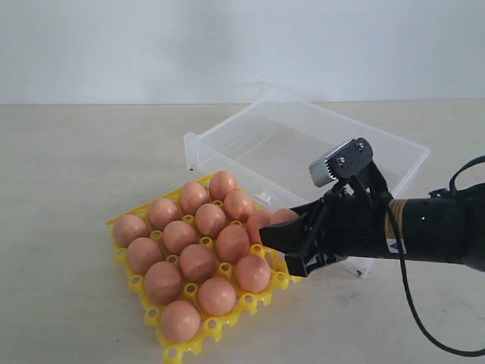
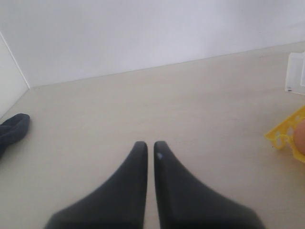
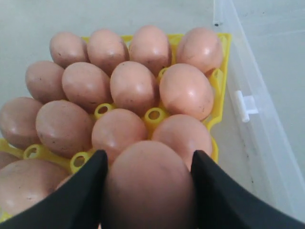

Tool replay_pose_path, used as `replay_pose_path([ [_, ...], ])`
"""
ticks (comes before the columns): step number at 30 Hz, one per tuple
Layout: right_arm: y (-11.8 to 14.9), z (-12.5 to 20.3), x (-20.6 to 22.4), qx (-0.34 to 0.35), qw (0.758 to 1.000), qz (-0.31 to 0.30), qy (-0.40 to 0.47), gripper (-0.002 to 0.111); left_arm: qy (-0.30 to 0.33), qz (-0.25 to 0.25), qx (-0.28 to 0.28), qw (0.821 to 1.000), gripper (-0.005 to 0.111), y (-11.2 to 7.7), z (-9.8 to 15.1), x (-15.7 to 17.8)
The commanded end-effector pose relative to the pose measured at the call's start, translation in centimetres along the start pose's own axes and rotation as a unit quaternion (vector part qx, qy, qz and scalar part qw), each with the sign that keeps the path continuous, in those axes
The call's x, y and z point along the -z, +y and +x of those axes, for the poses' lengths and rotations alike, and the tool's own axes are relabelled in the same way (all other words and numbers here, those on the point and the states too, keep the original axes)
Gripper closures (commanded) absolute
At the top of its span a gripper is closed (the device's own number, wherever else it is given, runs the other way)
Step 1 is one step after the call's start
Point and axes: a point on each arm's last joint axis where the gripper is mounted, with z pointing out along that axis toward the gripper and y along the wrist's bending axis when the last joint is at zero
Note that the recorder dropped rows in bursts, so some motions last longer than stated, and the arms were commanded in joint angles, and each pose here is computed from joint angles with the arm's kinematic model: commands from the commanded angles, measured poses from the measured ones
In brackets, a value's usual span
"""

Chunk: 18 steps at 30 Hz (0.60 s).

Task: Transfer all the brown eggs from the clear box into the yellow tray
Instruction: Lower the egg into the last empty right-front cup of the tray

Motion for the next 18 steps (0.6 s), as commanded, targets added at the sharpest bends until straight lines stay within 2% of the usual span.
replay_pose_path([
  [1, 0.0, 0.1, -0.4, 0.021, 0.999, -0.018, -0.019, 0.109, 0.000, -0.001, 0.002, 1.000, 0.103, 0.0, 0.1, 0.0],
  [3, -0.2, 0.2, -0.6, 0.037, 0.999, -0.008, -0.020, 0.109, 0.000, -0.001, 0.002, 1.000, 0.103, 0.0, 0.1, 0.0],
  [9, -1.0, 1.0, -1.2, 0.012, 1.000, 0.019, -0.021, 0.108, 0.000, -0.001, 0.002, 1.000, 0.103, 0.0, 0.1, 0.0],
  [18, -1.3, 0.5, -2.0, 0.026, 1.000, 0.000, -0.016, 0.108, 0.000, -0.001, 0.002, 1.000, 0.103, 0.0, 0.1, 0.0],
])
